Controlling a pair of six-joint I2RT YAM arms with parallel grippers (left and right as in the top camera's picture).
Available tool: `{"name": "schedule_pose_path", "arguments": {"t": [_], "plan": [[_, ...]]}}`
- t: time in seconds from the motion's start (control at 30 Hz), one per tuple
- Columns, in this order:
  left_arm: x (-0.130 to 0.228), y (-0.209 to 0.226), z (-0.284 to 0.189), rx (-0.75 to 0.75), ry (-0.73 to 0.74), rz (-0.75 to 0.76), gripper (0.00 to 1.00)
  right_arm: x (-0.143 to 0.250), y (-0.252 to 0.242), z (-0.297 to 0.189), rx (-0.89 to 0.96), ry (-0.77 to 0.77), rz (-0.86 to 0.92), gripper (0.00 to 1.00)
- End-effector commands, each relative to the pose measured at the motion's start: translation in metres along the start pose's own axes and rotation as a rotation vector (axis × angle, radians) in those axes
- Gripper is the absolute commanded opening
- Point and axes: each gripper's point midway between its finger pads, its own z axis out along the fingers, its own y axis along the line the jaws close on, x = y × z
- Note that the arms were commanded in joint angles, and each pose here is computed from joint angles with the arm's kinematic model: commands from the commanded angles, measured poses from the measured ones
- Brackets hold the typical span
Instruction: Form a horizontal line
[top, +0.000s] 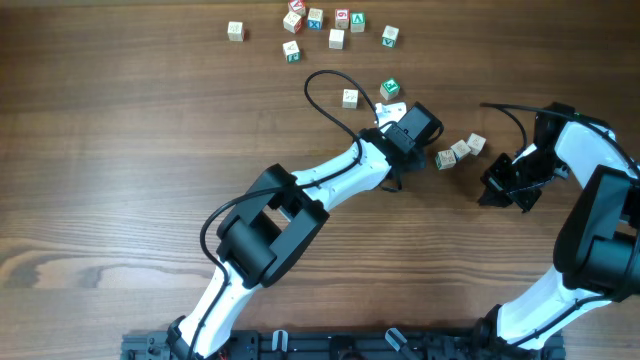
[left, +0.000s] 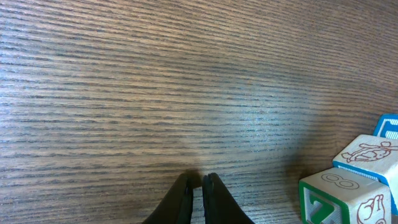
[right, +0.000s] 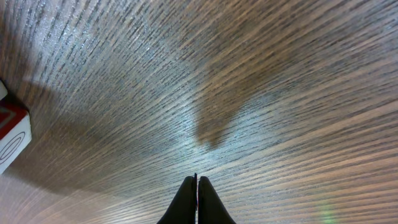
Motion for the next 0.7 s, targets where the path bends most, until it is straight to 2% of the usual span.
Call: {"name": "schedule_pose_path", "arguments": {"t": [0.0,0.5,0.67], "plan": [[0.026,0.052,0.032,-0.153,0.060,-0.002,0.12,0.001,0.002,0.004,-0.008,0.019,0.010,0.05],[0.025,0.050,0.032,-0.143,0.057,-0.009,0.12,-0.001,0.004,0.004,-0.014,0.009,0.005,0.04],[0.027,0.029,0.034,-0.042,0.087,-0.018,0.09,-0.003,0.004,0.004,-0.016,0.003,0.005,0.04]]}}
